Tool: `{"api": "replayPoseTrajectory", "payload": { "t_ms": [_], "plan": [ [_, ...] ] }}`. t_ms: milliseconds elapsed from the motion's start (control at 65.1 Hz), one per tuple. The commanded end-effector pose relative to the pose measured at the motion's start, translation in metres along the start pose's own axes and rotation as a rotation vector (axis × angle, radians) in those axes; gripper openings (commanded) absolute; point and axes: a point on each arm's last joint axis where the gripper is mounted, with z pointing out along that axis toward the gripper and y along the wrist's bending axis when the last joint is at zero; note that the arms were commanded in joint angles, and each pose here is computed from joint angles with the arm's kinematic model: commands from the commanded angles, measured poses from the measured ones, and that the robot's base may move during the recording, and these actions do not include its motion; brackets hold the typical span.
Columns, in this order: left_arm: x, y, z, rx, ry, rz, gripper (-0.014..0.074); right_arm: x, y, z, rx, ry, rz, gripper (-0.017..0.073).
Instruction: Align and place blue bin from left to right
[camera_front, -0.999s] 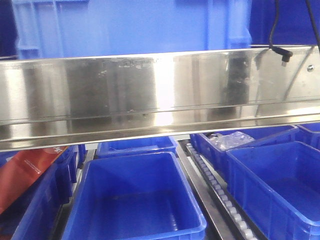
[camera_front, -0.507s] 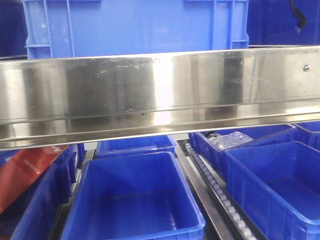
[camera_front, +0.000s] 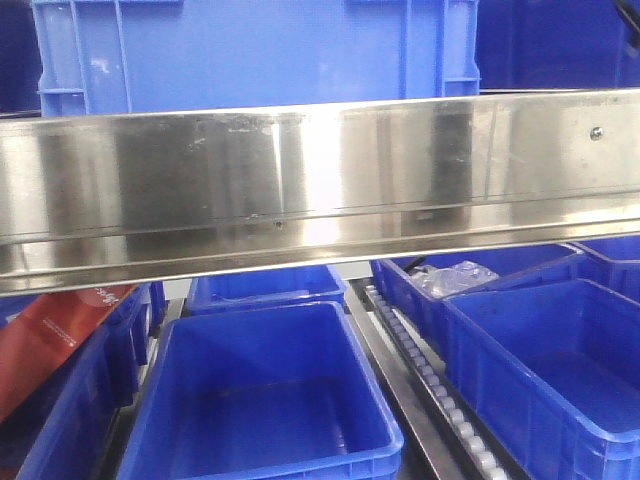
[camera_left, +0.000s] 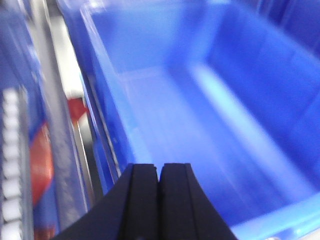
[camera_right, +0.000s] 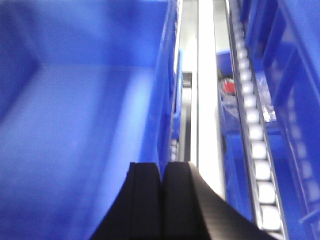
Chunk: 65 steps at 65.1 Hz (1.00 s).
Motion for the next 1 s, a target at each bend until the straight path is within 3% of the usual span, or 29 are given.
{"api": "replayPoseTrajectory", "payload": {
  "t_ms": [0, 169, 400, 615, 784, 984],
  "plan": [
    [0.016, 0.001, -0.010, 0.005, -0.085, 0.002, -0.0111, 0.005, -0.003, -0.006, 0.019, -0.049, -0.019, -0.0162],
    [0.061, 0.004, -0.033, 0.009, -0.220, -0.001, -0.0111, 0.035, -0.005, -0.011, 0.025, -0.114, -0.023, -0.0162],
    [0.120, 0.009, -0.052, 0.009, -0.282, -0.003, -0.0111, 0.094, -0.007, -0.046, 0.034, -0.272, -0.065, -0.0162],
    [0.166, 0.013, -0.077, 0.015, -0.379, -0.002, -0.0111, 0.165, -0.011, -0.081, 0.059, -0.405, -0.098, -0.0162],
    [0.195, 0.014, -0.093, 0.020, -0.434, -0.001, -0.0111, 0.224, -0.014, -0.105, 0.092, -0.469, -0.156, -0.0162],
    [0.222, 0.016, -0.099, 0.022, -0.458, 0.000, -0.0111, 0.294, -0.016, -0.133, 0.093, -0.583, -0.162, -0.0162]
  ]
}}
